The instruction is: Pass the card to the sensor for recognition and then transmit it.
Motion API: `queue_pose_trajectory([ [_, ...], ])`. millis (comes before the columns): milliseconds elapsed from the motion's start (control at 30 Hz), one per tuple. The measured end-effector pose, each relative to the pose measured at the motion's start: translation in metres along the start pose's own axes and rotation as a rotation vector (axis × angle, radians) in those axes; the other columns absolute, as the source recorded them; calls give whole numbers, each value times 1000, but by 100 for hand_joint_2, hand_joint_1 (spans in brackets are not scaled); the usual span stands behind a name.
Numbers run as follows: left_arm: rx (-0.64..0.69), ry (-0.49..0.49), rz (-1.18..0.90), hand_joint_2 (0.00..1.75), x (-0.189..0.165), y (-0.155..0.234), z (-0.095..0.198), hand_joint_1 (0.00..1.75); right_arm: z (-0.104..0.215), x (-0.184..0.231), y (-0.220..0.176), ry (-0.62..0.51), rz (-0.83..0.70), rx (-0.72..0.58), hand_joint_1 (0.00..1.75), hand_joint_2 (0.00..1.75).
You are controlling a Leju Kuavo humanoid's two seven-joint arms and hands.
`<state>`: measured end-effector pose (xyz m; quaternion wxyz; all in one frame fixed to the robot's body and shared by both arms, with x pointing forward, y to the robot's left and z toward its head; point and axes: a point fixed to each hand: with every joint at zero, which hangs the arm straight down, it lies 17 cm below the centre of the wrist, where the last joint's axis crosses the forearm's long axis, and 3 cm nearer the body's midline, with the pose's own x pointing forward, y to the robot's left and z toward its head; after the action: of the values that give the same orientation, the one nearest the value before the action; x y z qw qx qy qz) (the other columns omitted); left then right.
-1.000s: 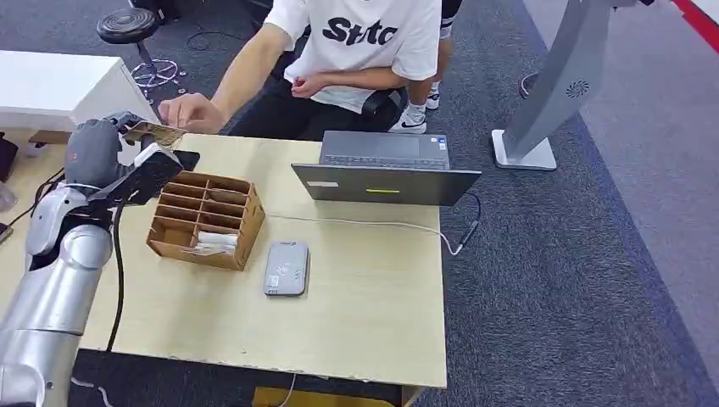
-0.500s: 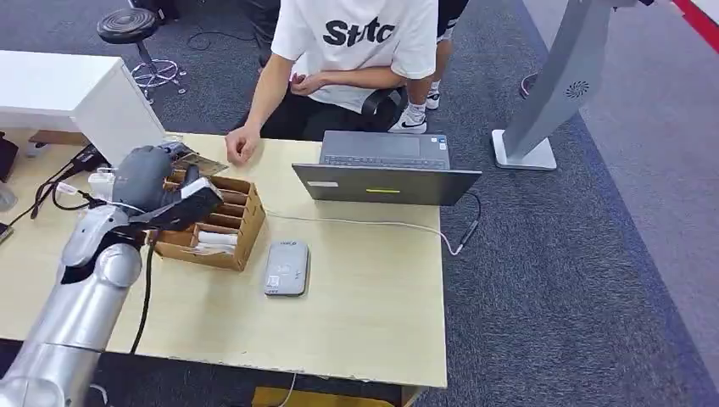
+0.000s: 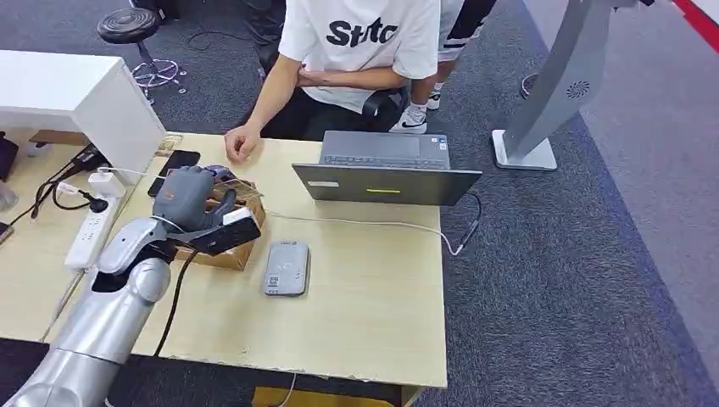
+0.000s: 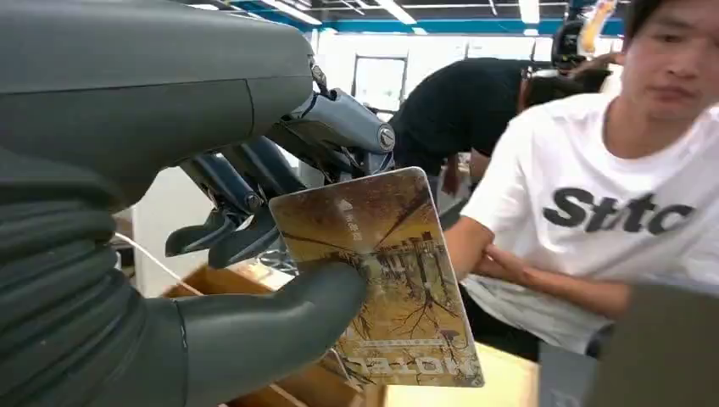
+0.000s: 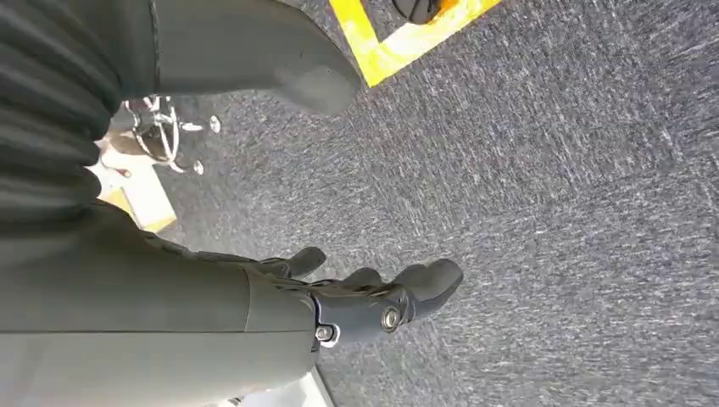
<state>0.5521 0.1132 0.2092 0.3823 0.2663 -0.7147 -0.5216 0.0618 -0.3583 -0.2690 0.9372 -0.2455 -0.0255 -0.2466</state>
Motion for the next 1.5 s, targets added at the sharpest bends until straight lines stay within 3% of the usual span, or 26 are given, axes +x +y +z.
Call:
queue_pose_trajectory([
  [467, -155, -38, 2, 175, 27, -66, 4, 175, 1, -1, 2, -3, 18, 3, 0, 175],
  [1000, -211, -33, 5, 175, 30, -91, 8, 175, 2, -1, 5, -5, 22, 14, 0, 175],
  [1500, -322, -16, -17, 175, 28, -139, 24, 175, 4, -2, 9, -10, 44, 21, 0, 175],
])
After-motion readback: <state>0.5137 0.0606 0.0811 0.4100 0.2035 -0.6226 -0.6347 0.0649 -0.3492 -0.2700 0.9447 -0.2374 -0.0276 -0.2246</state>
